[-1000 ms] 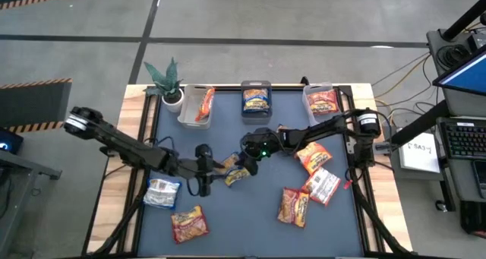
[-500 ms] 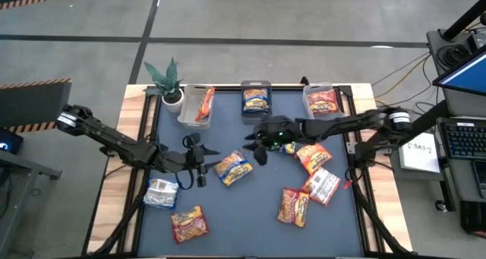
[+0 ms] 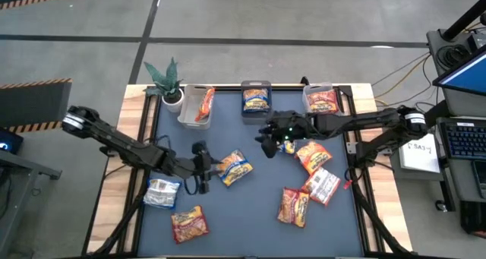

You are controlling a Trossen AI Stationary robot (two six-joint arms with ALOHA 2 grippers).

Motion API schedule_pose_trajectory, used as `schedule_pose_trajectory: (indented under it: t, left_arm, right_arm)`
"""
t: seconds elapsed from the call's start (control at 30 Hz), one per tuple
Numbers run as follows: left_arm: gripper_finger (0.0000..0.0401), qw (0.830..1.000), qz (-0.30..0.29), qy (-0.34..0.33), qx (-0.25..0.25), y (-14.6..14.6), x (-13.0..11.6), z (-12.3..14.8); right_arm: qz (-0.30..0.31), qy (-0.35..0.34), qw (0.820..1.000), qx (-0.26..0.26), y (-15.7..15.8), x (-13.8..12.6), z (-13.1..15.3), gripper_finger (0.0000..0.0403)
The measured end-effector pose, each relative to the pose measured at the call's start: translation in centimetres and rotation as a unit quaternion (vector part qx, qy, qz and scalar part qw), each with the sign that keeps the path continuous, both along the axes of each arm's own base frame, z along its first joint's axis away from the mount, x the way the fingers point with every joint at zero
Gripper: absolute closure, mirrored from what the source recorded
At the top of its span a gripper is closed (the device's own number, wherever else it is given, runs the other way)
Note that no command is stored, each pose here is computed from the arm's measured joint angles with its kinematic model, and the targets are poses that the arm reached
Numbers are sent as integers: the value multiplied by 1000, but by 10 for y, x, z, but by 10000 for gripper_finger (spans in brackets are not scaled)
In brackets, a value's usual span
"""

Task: Sort Maruchan noodles
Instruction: Put the blue noodle pack into the black bin

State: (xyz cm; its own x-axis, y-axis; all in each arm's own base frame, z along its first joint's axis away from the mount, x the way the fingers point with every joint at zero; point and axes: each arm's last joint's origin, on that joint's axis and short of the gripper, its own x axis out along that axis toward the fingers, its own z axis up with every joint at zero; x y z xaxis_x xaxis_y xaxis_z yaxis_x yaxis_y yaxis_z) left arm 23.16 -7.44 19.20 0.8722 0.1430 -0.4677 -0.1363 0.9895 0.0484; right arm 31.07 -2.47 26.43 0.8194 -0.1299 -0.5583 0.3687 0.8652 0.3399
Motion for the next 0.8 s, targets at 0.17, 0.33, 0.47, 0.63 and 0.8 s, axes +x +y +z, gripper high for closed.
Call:
schedule_pose_trajectory:
  t: [0.17,0.33,0.47,0.63,0.8]
  left_arm:
    - [282,998,10,58,-24,-5,11,-34]
    - [305,994,22,100,-25,-9,19,-58]
    - [331,991,28,127,-35,-10,20,-73]
    - [359,988,47,141,-49,-10,21,-85]
    - [364,986,61,145,-57,-10,21,-91]
  right_arm:
    - [5,34,998,52,3,13,-26,201]
    - [24,54,993,102,5,30,-56,150]
    - [24,55,990,127,5,43,-75,106]
    - [47,47,985,161,4,57,-94,65]
    - [51,50,983,167,1,68,-109,48]
